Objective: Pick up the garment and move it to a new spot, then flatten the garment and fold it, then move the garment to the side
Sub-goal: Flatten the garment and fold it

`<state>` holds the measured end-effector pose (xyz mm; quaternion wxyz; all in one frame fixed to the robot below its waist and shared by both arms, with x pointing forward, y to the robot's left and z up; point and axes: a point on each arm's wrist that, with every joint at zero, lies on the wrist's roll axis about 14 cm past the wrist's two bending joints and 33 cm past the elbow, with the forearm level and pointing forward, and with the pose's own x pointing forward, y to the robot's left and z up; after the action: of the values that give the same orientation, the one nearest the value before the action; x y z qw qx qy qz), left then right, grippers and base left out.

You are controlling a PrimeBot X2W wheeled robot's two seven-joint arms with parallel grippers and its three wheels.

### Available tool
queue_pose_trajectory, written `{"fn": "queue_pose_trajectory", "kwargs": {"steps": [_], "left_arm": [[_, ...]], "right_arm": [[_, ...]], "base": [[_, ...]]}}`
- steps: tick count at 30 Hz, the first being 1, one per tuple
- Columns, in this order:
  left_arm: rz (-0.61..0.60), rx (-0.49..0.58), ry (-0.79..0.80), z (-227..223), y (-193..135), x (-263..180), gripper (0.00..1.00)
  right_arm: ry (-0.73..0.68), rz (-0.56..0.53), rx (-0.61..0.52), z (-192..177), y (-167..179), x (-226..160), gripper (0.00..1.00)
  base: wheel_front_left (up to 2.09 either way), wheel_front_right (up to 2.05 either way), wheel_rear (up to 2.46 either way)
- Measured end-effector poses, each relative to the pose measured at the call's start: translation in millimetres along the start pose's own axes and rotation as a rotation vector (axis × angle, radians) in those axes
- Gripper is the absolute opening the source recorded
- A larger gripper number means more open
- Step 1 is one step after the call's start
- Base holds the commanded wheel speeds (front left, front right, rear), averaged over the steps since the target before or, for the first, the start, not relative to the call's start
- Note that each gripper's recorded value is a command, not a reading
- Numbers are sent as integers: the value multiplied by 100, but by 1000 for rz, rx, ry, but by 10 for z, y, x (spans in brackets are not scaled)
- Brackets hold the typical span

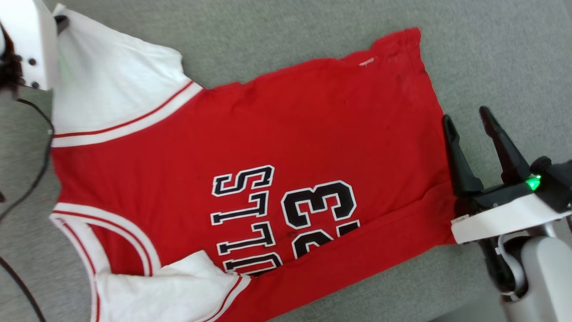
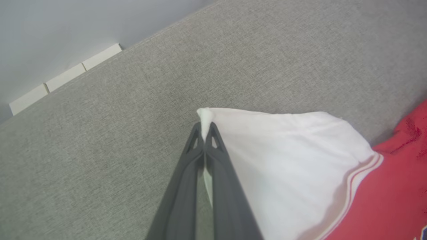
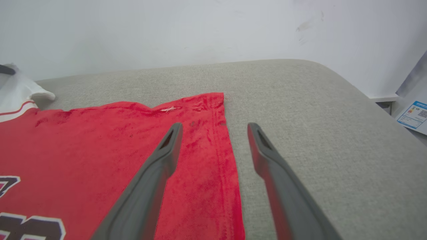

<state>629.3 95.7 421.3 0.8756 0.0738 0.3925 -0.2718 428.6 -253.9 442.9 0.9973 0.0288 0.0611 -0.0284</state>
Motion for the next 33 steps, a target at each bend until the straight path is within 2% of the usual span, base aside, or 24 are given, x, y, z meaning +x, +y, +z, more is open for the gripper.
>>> {"fn": "queue_pose_trajectory", "kwargs": {"steps": [8, 10, 14, 17, 19, 22, 26, 33], "left_arm": [[-70, 14, -165, 156, -308, -476, 0], [-79, 35, -193, 143, -377, -602, 0], [-108, 63, -256, 125, -522, -855, 0], [-124, 85, -295, 89, -612, -1027, 0], [-124, 101, -320, 58, -642, -1125, 0], [-84, 171, -340, -17, -627, -1242, 0], [-131, 158, -369, -115, -811, -1300, 0], [-135, 159, -404, -204, -883, -1339, 0]], "right_arm": [[252, 105, -99, -18, -39, 7, 100], [311, 129, -150, 58, -74, 64, 100], [458, 175, -139, 90, -38, 162, 100], [555, 167, -236, 147, -163, 288, 100], [595, 176, -245, 170, -136, 406, 100], [656, 200, -239, 134, -33, 579, 100], [738, 182, -284, 57, -72, 818, 100], [851, 184, -332, -287, 8, 1125, 100]], "base": [[0, 0, 0], [0, 0, 0], [0, 0, 0], [0, 0, 0], [0, 0, 0], [0, 0, 0], [0, 0, 0], [0, 0, 0]]}}
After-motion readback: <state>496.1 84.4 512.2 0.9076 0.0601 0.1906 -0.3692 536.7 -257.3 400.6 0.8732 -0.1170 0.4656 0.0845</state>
